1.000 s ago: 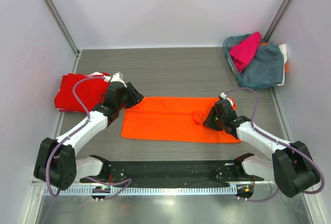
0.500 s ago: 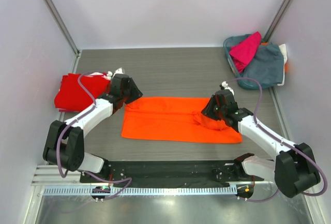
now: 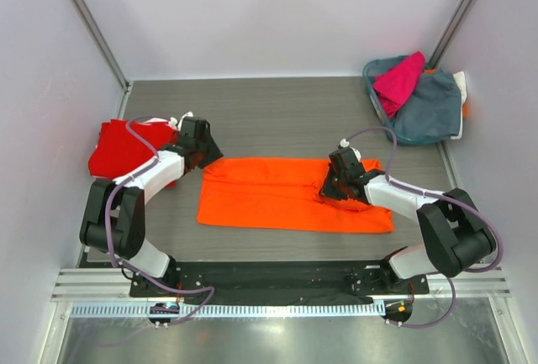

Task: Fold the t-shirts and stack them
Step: Fold the tshirt

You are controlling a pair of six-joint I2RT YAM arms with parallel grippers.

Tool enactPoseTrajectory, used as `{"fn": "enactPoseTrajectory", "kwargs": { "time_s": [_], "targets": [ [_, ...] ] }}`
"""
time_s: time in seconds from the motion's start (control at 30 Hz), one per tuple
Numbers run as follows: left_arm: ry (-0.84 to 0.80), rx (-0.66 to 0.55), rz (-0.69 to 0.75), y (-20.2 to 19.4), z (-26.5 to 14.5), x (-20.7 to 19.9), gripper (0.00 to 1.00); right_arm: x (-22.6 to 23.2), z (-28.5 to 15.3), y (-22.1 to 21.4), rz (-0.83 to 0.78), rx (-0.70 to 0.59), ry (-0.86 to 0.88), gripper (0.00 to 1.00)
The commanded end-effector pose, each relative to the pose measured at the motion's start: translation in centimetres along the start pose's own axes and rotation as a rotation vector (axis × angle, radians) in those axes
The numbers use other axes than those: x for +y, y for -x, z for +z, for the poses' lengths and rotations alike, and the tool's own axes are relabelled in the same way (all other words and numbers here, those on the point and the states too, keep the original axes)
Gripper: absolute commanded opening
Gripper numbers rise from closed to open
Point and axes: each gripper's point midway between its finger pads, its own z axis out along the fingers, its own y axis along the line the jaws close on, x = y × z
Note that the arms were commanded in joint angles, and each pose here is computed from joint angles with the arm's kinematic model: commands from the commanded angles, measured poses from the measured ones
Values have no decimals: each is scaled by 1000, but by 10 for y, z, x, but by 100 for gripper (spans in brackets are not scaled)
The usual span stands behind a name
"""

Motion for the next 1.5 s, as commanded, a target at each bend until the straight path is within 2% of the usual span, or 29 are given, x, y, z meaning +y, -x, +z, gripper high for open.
{"fn": "enactPoseTrajectory", "kwargs": {
  "time_s": [0.0,0.33,0.5,0.77,0.97,1.3,1.4,1.47],
  "targets": [
    [12,-4,5,0,1,3,39,9,-1,15,7,-65,25,2],
    [99,18,-13,-19,4,39,34,7,-2,15,7,-74,20,2],
    [68,-55,-10,-12,-17,42,41,7,-2,15,-2,-72,20,1],
    [106,-63,-5,-12,-23,52,40,7,-1,15,-1,-70,20,1],
    [136,-38,-2,-19,-14,59,33,6,0,13,-1,-67,18,2],
    [175,15,10,-34,-1,70,34,5,0,13,-1,-68,14,2],
    [188,18,14,-35,-1,74,26,4,0,13,1,-69,11,1],
    [188,22,20,-36,-2,74,12,4,0,13,-1,-68,12,1]
  ]
}}
